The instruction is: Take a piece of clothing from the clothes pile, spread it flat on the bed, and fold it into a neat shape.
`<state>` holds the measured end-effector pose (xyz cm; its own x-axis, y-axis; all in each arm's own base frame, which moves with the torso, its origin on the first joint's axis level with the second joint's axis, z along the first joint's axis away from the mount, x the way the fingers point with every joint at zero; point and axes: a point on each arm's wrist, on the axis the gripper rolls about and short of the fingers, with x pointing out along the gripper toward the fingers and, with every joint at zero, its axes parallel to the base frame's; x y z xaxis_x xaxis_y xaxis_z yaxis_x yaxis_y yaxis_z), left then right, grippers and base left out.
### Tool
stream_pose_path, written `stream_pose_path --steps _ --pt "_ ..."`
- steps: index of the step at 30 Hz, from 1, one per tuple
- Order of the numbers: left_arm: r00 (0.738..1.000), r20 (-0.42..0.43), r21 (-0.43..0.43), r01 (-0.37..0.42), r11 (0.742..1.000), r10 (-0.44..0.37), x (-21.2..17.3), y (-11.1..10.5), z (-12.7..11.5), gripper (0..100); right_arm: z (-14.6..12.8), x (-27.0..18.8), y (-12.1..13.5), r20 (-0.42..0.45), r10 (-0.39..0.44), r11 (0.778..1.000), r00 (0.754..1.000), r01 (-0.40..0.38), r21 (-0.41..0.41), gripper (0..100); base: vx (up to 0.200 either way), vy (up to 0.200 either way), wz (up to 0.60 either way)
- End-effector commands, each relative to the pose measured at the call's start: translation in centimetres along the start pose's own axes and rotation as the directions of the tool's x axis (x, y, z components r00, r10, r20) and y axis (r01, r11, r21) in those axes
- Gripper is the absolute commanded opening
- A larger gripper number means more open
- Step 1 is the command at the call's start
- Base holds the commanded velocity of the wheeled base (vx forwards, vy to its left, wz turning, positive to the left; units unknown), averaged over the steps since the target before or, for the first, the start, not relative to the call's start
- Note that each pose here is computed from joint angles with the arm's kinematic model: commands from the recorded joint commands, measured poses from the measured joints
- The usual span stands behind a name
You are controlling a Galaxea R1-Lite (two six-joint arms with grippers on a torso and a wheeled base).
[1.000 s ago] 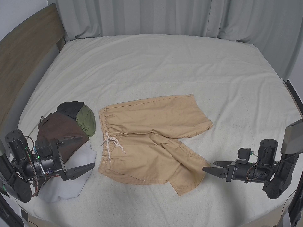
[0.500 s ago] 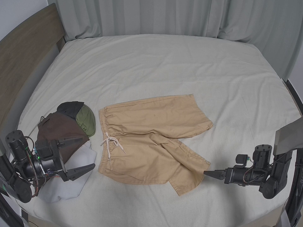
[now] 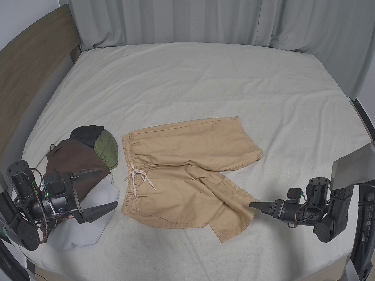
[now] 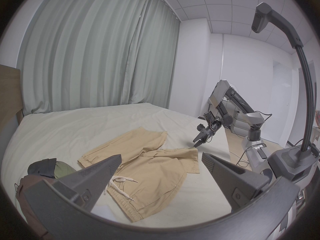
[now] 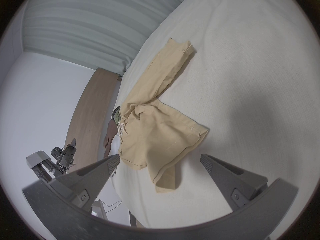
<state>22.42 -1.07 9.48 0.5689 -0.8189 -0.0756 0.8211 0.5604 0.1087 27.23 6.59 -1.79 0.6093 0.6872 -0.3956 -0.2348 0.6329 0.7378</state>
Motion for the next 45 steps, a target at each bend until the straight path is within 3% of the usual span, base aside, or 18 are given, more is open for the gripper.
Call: stream_pose_path --steps 1,10,18,26,27,45 --pt "1.000 0.005 0.002 0.000 1.000 0.000 0.1 0.1 0.1 100 0.0 0.6 -0.7 -0.002 -0.007 1.000 1.000 0.007 0.010 100 0.000 0.000 0.00" --pt "1.000 0.001 -0.003 -0.001 1.000 0.001 0.1 0.0 0.0 100 0.1 1.9 -1.7 0.025 -0.045 0.999 0.999 0.045 0.016 100 0.000 0.000 0.00" --pt "1.000 0.001 -0.003 -0.001 1.000 0.001 0.1 0.0 0.0 100 1.3 2.8 -1.5 0.076 -0.029 0.989 0.997 0.018 0.146 100 0.000 0.000 0.00" --pt "1.000 0.000 -0.004 0.001 1.000 -0.001 0.1 0.0 0.0 100 1.6 3.1 -1.5 0.090 -0.030 0.987 0.995 0.016 0.157 100 0.000 0.000 0.00" --pt "1.000 0.000 -0.005 0.001 1.000 -0.001 0.1 -0.1 0.0 100 1.5 3.1 -1.5 0.087 -0.031 0.987 0.996 0.017 0.158 0 0.000 0.000 0.00" --pt "1.000 0.000 -0.005 0.004 1.000 -0.004 0.1 -0.2 0.0 100 1.4 3.0 -1.6 0.084 -0.034 0.987 0.996 0.020 0.158 0 0.000 0.000 0.00"
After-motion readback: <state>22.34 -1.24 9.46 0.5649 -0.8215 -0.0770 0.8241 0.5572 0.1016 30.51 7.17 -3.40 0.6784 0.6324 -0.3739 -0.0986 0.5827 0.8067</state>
